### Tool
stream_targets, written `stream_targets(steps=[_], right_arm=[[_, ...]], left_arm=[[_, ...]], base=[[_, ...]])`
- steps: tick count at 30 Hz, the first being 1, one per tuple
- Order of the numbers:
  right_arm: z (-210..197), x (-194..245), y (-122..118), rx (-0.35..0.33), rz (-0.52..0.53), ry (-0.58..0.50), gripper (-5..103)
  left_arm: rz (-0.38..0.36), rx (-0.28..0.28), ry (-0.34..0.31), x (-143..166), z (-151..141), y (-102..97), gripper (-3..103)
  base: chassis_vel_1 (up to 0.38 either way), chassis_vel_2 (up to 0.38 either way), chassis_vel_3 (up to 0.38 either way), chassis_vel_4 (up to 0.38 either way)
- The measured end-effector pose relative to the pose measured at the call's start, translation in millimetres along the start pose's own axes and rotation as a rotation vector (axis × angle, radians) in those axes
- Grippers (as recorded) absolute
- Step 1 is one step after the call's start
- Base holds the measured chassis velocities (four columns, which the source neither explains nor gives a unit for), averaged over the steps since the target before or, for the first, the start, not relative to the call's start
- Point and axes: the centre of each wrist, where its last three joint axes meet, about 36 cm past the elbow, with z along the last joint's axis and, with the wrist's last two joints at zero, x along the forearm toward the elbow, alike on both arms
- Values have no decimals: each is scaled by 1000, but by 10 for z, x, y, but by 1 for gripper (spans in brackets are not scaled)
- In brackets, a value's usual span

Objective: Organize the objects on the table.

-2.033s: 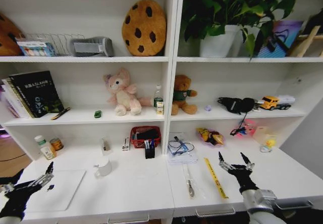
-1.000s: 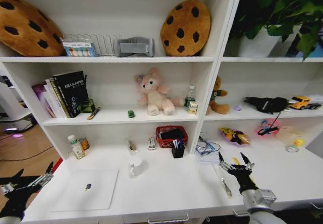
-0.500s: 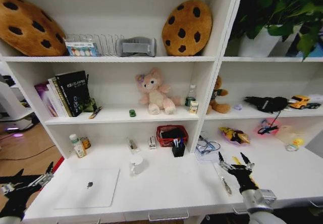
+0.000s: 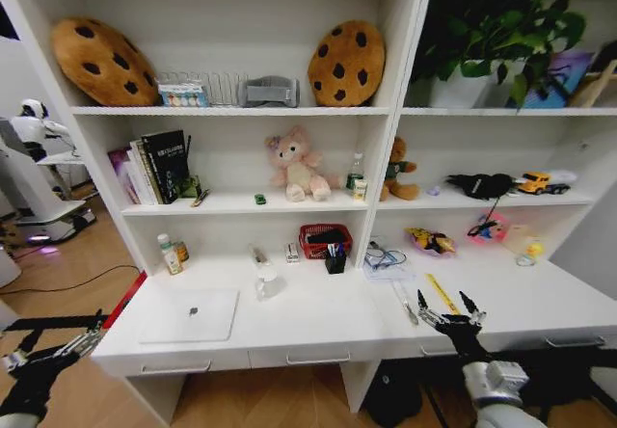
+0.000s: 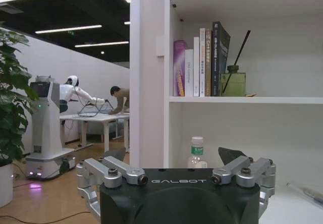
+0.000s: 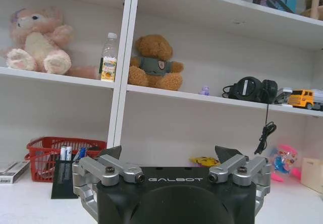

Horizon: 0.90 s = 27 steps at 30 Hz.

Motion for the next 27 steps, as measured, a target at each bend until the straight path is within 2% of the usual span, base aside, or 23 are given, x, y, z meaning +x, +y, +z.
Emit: stream_targets(steps=[10, 13, 17, 23, 27], right_arm=[[0, 1, 0, 0, 0, 0, 100], [1, 1, 0, 0, 0, 0, 100], [1, 1, 1, 0, 0, 0, 100], [0, 0, 0, 0, 0, 0, 100], [-1, -2, 1, 0, 0, -1, 100]], left_arm=[[0, 0, 0, 0, 0, 0, 100], [0, 0, 0, 1, 0, 0, 100], [-1, 0, 0, 0, 0, 0, 100], [1, 0, 0, 0, 0, -1, 100], [1, 0, 0, 0, 0, -1, 100]], base=[[378, -314, -385, 303], [302, -23, -307, 134], [124, 138, -279, 29], [113, 109, -95, -222], [241, 286, -128, -296]])
